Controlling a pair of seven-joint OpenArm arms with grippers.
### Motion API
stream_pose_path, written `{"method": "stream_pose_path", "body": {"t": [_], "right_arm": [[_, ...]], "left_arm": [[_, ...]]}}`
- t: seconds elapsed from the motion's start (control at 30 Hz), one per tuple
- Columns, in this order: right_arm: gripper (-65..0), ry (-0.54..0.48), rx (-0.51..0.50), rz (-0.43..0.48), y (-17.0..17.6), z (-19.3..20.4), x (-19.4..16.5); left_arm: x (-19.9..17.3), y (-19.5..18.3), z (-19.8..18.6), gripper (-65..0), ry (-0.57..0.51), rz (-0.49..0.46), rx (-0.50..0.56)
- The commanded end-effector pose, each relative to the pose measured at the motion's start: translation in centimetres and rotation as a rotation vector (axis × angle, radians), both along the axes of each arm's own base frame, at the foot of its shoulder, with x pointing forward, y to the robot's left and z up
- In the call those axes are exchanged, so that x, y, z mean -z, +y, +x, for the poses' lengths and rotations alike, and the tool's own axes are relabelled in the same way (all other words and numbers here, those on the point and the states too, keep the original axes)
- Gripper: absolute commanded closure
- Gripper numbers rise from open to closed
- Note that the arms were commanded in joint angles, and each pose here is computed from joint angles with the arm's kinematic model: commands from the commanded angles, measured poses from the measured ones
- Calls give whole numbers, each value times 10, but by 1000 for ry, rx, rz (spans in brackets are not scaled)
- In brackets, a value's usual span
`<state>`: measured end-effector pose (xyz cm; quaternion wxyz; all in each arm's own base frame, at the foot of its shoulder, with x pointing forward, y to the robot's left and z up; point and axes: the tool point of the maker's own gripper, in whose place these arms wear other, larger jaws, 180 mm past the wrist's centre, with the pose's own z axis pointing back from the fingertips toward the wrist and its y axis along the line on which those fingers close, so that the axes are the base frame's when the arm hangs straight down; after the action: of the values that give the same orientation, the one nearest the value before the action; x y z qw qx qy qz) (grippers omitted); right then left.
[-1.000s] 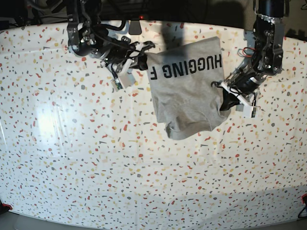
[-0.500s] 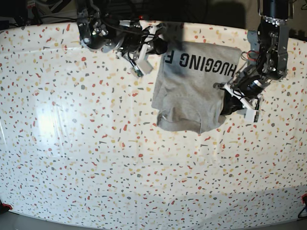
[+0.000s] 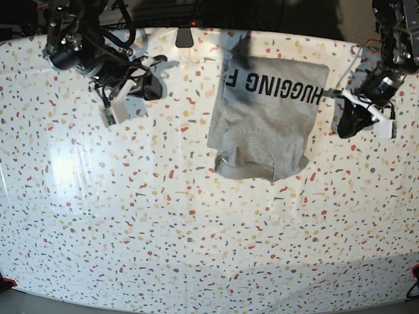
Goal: Fold the T-shirt properly
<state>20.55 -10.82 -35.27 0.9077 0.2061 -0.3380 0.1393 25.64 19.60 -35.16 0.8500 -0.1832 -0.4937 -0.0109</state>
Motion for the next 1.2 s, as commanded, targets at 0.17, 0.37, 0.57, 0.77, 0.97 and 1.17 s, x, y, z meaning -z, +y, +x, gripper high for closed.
{"method": "stream_pose_path", "body": {"t": [0.17,0.37,0.57,0.77,0.97,1.17], "right_arm": [[0,32,25,-78,-20,-37,-13],[0,160,107,-161,-57,-91,-2],[0,314,198,-246,-96,-155,5],[0,498,266,-220,-110,-213,33],[0,669,400,-198,-136,-271,94],[0,782,468,-226,-169,-296,149]], "left_arm": [[-3,17,-54,0,49,53,-10],[24,17,-122,0,222,57,2],[47,20,-186,0,391,147,56],[62,27,-228,0,481,160,39],[112,33,-275,0,595,115,-54],[186,26,-327,0,766,75,-148]]}}
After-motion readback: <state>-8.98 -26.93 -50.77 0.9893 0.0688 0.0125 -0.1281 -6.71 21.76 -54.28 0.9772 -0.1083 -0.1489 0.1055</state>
